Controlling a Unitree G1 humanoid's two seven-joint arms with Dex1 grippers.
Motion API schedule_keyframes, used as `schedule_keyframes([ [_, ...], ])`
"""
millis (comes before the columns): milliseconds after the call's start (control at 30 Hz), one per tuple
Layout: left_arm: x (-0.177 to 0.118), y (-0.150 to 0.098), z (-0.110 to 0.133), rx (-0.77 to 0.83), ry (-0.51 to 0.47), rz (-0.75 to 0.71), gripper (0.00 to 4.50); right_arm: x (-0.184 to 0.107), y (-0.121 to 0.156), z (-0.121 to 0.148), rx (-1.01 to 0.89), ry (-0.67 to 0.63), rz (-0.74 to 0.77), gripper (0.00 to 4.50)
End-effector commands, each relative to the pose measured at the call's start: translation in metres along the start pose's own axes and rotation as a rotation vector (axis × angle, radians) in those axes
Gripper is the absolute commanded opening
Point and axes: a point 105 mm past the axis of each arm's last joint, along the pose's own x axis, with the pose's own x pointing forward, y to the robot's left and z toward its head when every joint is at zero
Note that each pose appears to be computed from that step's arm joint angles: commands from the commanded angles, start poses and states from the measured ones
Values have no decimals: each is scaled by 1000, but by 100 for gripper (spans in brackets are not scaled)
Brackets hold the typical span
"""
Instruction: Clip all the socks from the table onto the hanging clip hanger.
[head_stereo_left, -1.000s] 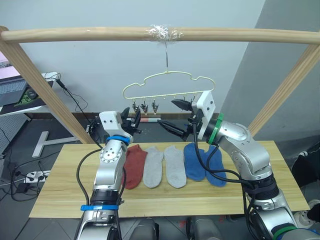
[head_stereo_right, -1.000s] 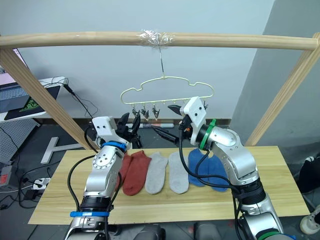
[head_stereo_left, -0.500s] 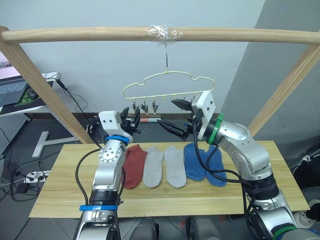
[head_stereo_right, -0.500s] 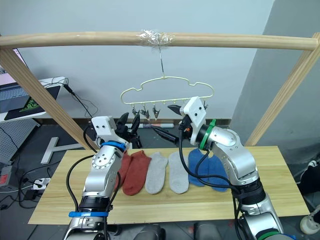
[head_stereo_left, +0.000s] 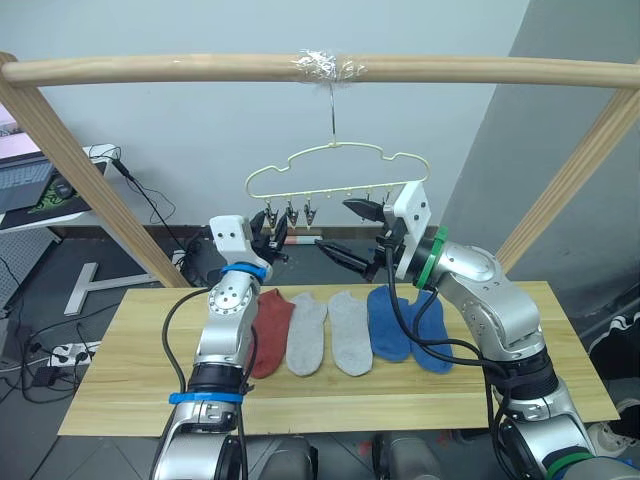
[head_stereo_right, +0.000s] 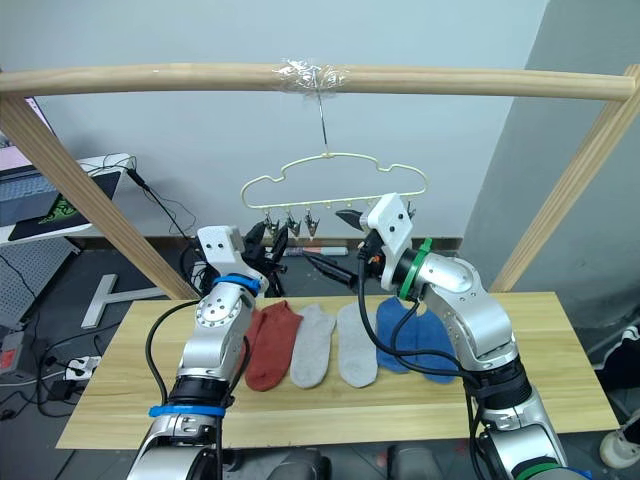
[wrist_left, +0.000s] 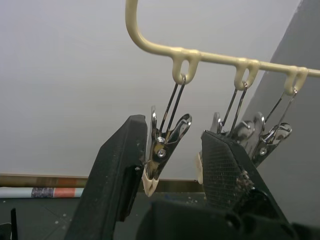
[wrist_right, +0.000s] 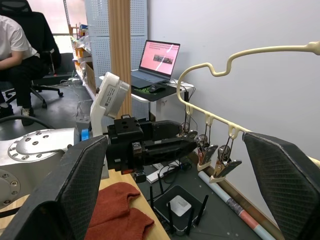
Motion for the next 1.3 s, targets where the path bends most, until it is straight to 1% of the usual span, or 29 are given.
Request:
schedule_keyframes([
  [33, 4, 2, 18, 19, -72, 8, 210, -1, 2, 19, -43, -58, 5, 450],
  [300, 6, 5, 23, 76, -83, 24, 210, -1, 1, 20, -43, -59, 1, 450],
  [1300, 9, 8, 24, 82, -84, 33, 210, -1, 0, 20, -45, -61, -5, 450],
])
